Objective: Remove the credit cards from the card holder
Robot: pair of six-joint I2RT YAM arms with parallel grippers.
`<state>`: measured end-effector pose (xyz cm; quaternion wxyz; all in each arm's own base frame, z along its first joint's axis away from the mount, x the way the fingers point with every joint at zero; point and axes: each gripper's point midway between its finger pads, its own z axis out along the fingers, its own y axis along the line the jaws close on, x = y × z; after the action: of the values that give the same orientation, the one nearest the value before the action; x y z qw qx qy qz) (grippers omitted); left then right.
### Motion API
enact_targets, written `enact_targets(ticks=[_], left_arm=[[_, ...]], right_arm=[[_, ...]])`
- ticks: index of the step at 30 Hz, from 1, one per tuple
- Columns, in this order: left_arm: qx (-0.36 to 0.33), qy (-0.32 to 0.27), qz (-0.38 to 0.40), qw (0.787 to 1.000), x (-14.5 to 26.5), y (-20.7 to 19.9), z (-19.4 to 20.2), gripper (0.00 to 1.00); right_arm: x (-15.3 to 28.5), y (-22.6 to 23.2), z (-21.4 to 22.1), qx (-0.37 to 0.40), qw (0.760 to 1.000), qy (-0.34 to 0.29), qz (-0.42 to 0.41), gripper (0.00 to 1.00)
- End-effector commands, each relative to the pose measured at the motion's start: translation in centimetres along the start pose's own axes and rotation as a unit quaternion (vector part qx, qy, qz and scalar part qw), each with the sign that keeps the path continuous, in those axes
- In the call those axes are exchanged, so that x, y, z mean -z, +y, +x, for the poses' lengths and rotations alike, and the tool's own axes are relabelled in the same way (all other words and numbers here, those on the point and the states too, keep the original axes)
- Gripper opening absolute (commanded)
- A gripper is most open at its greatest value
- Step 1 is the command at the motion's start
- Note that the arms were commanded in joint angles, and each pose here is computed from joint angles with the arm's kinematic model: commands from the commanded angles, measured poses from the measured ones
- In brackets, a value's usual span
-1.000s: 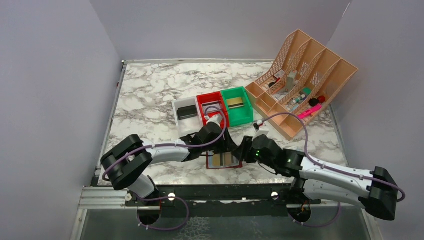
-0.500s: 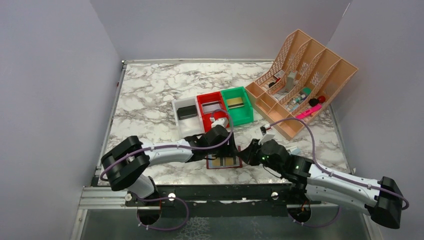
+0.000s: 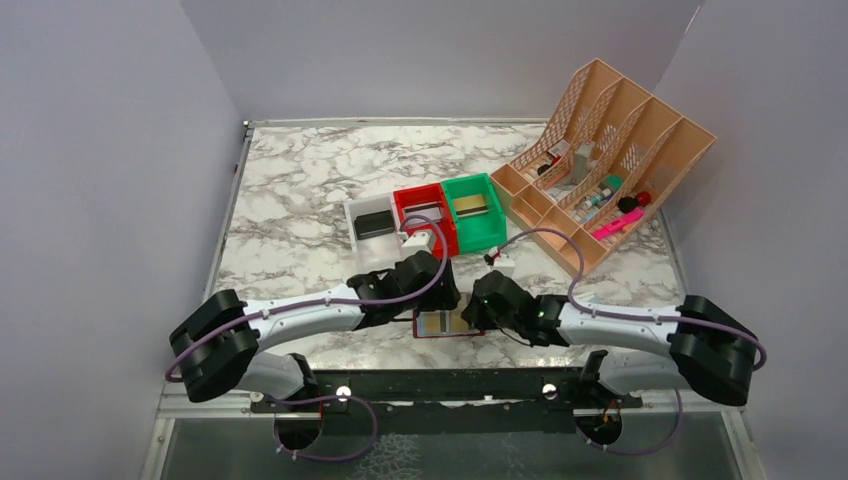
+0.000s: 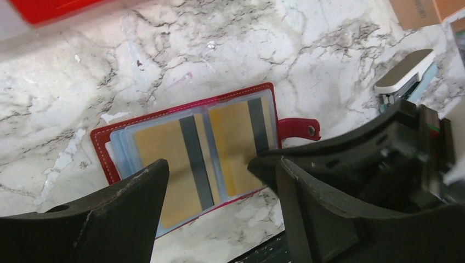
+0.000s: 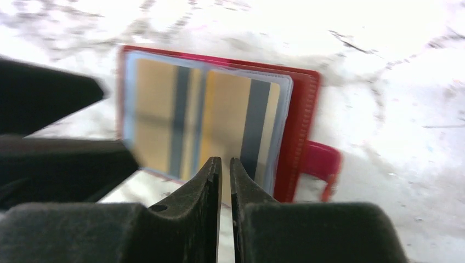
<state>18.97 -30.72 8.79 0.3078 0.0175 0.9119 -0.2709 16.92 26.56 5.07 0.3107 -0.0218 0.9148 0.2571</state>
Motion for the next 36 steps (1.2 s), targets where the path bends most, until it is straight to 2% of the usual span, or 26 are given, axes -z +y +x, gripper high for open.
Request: enact_targets(ticks=[1, 4, 11, 20, 24, 30, 36], left_arm=[[-0.006, -0.002, 0.004, 1.0, 0.1, 0.7, 0.4, 0.75], [-0.015, 0.013, 0.03, 0.999, -0.4, -0.3, 1.1, 0.75], [-0.038, 0.054, 0.052, 0.996, -2.8, -2.2, 2.2, 0.7], [-0.039, 0.093, 0.023, 0.995, -4.9, -0.1, 5.0, 0.55], [-0.038, 0.112, 0.007, 0.993, -5.4, 1.2, 6.5, 0.48], [-0.03, 0.116, -0.001, 0.993, -5.2, 2.2, 7.2, 0.42], [-0.032, 0.096, 0.006, 0.995, -4.8, 1.5, 6.0, 0.33]], right_arm=[[-1.0, -5.7, 1.7, -0.012, 0.992, -0.002, 0.123, 0.15], [-0.9, -7.5, 2.7, -0.022, 0.987, 0.007, 0.157, 0.15], [-0.3, -8.9, 3.0, -0.049, 0.984, -0.012, 0.17, 0.15], [-0.3, -8.9, 4.3, -0.084, 0.99, -0.023, 0.111, 0.16], [-0.6, -8.9, 4.6, -0.078, 0.99, -0.012, 0.114, 0.16], [-1.1, -9.1, 5.2, -0.074, 0.989, 0.002, 0.124, 0.16], [-1.3, -8.7, 5.4, -0.068, 0.99, 0.014, 0.123, 0.16]])
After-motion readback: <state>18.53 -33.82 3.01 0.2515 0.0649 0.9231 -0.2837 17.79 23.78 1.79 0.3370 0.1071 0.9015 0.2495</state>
